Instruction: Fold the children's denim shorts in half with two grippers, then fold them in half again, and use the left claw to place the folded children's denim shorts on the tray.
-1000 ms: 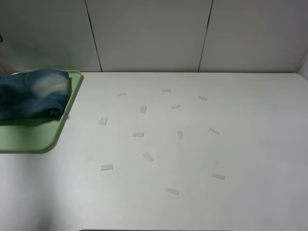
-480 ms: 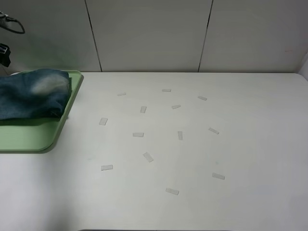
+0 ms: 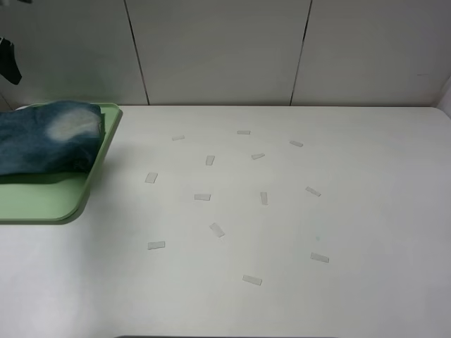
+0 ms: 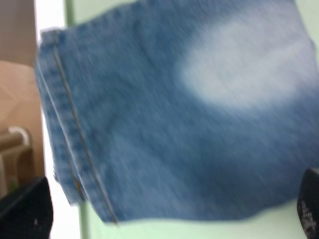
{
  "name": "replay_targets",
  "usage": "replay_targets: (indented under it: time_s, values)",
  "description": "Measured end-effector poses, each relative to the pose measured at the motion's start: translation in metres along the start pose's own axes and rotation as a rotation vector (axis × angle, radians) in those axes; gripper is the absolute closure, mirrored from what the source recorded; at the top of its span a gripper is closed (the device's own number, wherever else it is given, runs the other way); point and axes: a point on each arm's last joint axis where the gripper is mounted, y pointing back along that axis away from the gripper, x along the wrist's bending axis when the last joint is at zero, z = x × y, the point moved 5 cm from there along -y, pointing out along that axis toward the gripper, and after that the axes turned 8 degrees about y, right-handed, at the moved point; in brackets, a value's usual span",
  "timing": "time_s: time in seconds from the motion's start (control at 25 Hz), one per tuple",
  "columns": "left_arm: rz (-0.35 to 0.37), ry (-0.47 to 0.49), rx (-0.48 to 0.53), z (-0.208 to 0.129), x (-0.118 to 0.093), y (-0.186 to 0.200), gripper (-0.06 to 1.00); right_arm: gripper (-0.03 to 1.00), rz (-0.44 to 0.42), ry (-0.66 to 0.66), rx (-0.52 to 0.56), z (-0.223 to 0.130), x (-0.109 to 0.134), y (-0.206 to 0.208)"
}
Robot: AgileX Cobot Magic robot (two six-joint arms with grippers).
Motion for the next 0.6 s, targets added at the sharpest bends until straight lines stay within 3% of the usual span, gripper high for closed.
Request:
replay_targets:
  time_s: [0.28, 0.6]
  values:
    - [-0.053, 0.013, 0.124, -0.03, -0.009, 0.048, -0.04, 0.27, 0.0, 0.0, 0.0, 0.0, 0.0, 0.0]
    - [-0.072, 0.021, 0.021, -0.054, -0.018, 0.104, -0.04, 0.27, 0.0, 0.0, 0.0, 0.0, 0.0, 0.0]
